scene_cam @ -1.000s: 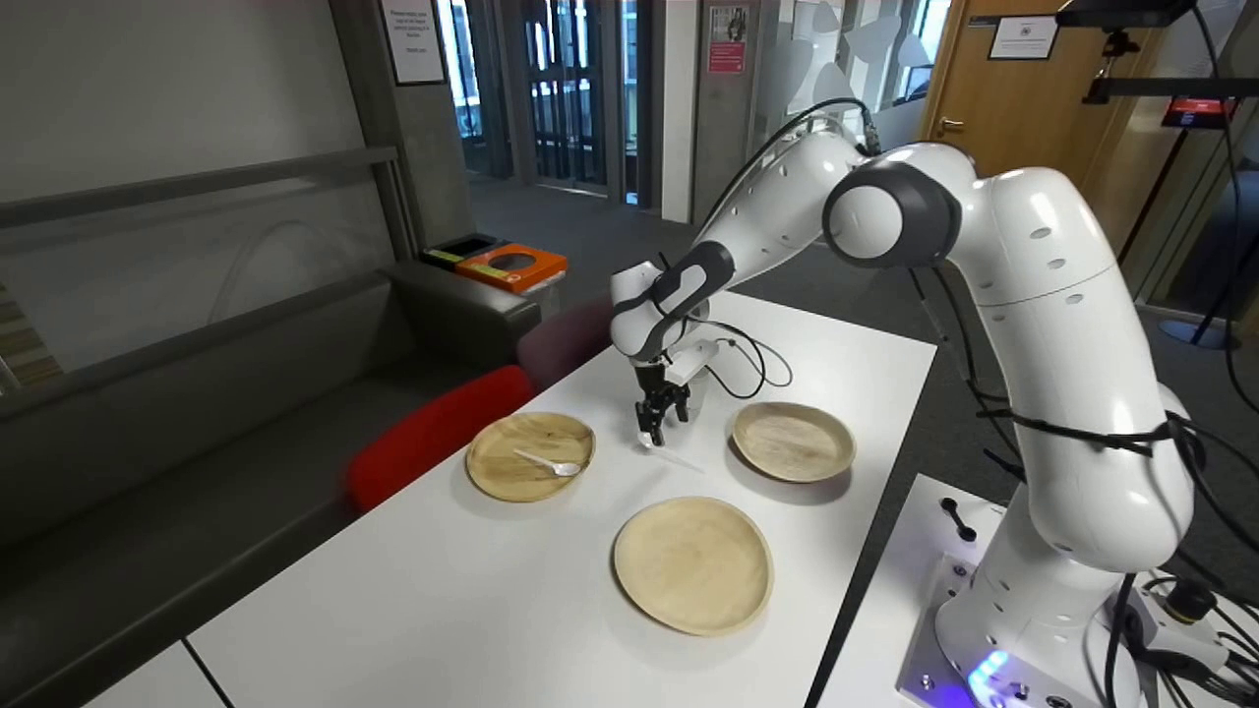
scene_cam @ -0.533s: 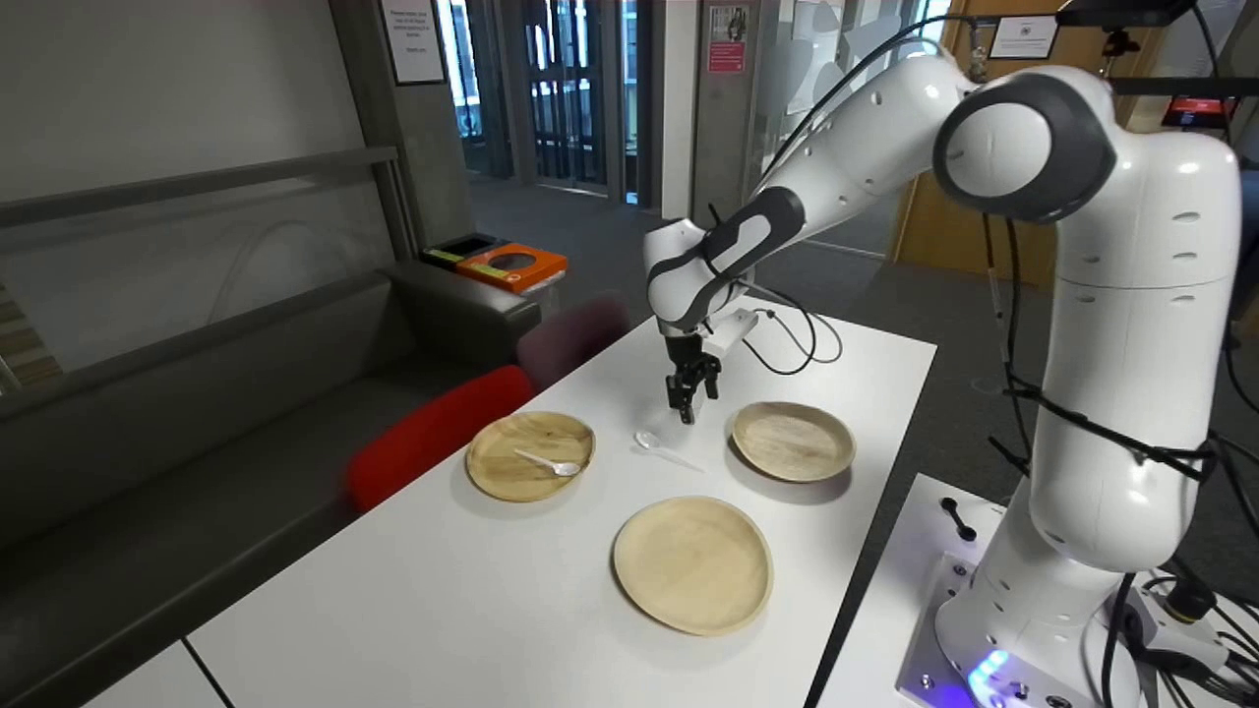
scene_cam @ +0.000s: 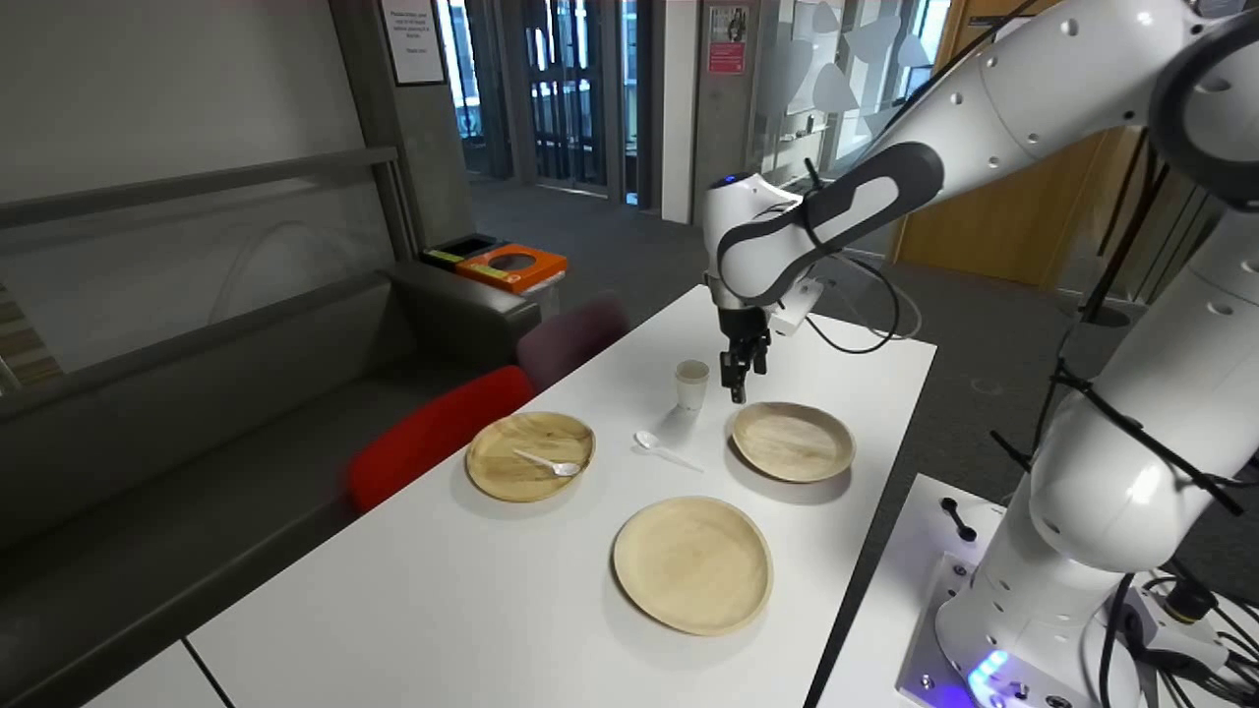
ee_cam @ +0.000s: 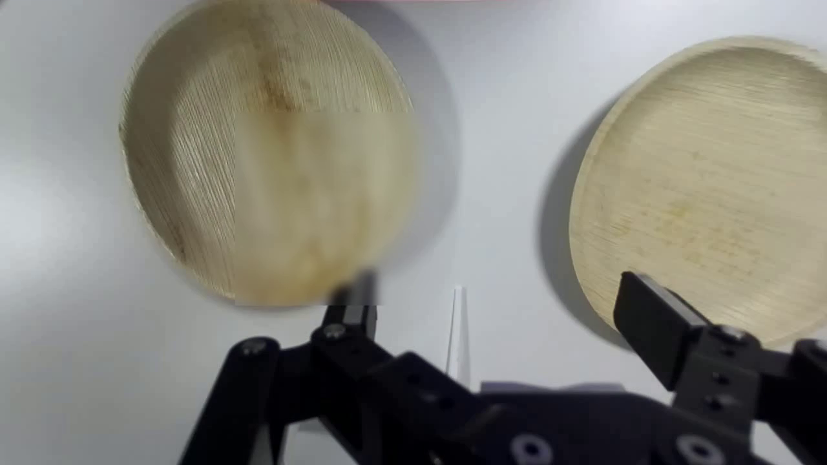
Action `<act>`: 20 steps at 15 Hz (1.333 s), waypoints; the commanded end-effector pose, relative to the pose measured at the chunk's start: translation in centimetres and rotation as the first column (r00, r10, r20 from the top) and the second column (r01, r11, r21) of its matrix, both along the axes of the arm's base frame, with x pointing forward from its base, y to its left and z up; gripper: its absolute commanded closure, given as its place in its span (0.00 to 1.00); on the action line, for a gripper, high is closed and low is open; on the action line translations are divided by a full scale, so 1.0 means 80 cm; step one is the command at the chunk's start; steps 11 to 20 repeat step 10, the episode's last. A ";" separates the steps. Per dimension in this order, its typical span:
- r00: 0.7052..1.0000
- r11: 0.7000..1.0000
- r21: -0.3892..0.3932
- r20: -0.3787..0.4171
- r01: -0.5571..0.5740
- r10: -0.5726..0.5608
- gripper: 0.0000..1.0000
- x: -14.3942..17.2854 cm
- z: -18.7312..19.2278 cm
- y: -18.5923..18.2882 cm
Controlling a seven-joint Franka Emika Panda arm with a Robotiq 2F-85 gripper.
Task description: Take the spoon off of the wooden plate
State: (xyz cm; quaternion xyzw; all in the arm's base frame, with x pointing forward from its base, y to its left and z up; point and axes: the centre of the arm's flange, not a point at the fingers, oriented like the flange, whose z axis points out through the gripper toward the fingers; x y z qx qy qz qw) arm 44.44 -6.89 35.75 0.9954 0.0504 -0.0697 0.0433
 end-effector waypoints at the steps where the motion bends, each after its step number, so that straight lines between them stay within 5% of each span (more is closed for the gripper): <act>1: 1.000 1.000 -0.003 0.012 -0.001 0.001 0.00 -0.015 0.008 0.000; 20: 1.000 1.000 -0.001 -0.003 0.000 0.000 0.00 -0.020 -0.001 0.000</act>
